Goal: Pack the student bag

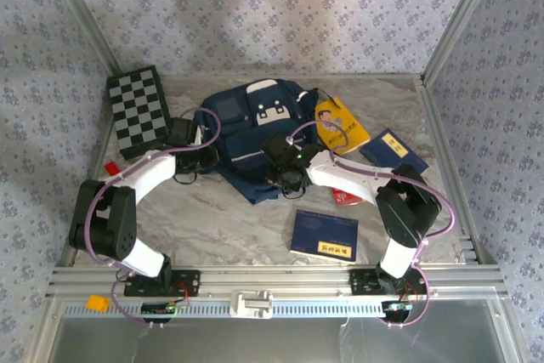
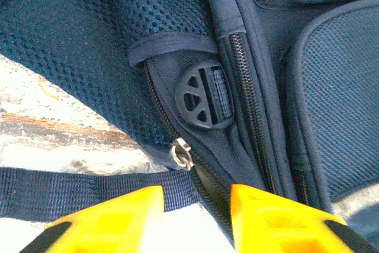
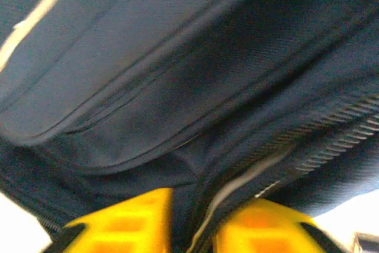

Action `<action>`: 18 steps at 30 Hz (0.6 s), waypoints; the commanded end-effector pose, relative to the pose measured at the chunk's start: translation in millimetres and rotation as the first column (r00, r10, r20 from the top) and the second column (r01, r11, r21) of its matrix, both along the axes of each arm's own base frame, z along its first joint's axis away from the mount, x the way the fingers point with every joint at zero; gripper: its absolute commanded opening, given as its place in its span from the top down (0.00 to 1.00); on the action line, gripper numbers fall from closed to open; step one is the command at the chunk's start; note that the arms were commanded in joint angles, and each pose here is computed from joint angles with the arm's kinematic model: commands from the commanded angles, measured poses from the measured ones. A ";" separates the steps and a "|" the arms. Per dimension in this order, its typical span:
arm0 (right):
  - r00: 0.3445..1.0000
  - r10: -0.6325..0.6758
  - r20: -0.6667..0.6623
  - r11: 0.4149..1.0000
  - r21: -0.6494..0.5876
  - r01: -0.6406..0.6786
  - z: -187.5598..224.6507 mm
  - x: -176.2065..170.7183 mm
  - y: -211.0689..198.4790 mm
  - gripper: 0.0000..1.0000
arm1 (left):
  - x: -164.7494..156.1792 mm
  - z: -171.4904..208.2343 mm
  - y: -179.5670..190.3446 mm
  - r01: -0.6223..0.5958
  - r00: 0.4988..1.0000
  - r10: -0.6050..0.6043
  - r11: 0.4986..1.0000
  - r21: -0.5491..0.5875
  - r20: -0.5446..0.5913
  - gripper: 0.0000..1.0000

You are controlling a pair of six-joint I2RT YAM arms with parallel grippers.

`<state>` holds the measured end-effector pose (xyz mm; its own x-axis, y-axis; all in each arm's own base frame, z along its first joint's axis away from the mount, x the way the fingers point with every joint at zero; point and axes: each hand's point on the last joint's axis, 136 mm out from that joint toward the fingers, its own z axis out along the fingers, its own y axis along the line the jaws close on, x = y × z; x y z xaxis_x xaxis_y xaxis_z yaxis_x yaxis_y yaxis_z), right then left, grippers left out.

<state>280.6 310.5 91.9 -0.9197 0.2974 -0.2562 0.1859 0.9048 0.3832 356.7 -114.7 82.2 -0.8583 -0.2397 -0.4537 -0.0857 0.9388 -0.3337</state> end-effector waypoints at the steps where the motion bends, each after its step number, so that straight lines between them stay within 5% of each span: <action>1: 0.997 0.049 0.051 0.997 0.061 -0.052 25.1 -5.4 21.0 0.59 | -11.5 27.4 -0.3 0.025 0.999 -0.023 0.999 -0.028 0.044 0.57; 11: 0.995 0.067 0.074 0.997 -0.044 -0.064 42.5 -2.7 -43.3 0.31 | -55.7 74.3 -26.1 0.072 0.992 -0.057 0.988 -0.134 0.112 0.45; 14: 0.998 0.058 0.030 0.992 -0.111 -0.054 20.6 -0.6 -73.6 0.27 | -64.8 80.8 -46.5 0.113 0.986 -0.092 0.982 -0.151 0.136 0.43; 18: 0.992 0.106 0.072 0.993 -0.054 -0.102 17.8 28.8 -77.7 0.25 | -70.7 81.4 -71.6 0.144 0.983 -0.119 0.973 -0.181 0.141 0.43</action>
